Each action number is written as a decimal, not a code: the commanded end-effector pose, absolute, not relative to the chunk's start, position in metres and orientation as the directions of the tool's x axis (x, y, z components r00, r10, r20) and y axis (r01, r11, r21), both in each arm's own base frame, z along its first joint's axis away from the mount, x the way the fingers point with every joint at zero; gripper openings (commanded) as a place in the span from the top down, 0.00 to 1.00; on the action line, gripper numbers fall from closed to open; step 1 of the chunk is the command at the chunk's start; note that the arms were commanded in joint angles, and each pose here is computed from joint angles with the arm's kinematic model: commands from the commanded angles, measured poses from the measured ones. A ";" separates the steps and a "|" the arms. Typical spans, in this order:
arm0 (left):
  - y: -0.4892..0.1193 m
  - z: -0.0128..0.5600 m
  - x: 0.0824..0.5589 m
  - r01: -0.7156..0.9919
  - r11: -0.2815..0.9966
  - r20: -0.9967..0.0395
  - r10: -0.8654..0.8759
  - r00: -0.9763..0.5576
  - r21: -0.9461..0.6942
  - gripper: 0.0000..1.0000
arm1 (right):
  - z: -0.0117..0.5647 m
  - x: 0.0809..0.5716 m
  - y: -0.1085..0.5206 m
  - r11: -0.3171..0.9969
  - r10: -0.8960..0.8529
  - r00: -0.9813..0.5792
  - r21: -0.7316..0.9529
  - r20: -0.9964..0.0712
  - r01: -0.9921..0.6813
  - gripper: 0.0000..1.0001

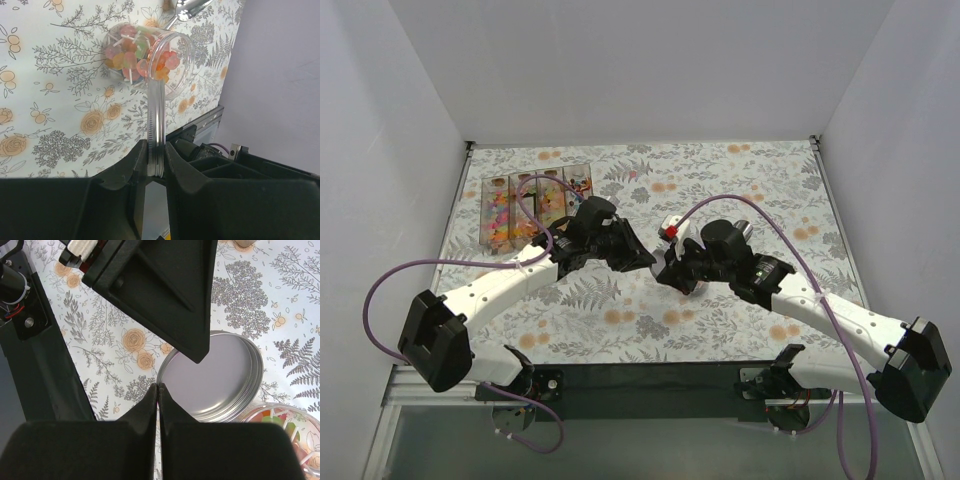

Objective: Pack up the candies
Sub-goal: Pick up the bottle lid at the center of the board.

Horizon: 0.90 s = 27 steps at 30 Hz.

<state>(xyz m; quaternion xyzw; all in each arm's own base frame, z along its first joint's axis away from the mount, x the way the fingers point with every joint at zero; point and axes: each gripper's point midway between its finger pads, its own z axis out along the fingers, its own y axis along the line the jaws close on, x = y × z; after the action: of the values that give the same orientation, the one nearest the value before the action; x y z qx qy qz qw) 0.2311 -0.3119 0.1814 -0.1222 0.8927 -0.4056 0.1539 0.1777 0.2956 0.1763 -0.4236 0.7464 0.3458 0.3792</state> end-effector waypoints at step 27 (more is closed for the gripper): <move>-0.258 0.204 0.286 0.132 0.901 -0.623 -0.174 -0.763 -0.414 1.00 | 0.140 0.218 0.160 0.803 -0.318 -0.665 0.182 -0.675 -0.568 0.50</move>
<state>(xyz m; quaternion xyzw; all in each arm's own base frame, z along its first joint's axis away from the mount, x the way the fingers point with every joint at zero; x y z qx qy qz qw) 0.2736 -0.2722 0.1979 -0.0467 0.9122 -0.2728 0.3021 0.2276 0.1706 0.1516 -0.2499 0.8784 0.2022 0.3536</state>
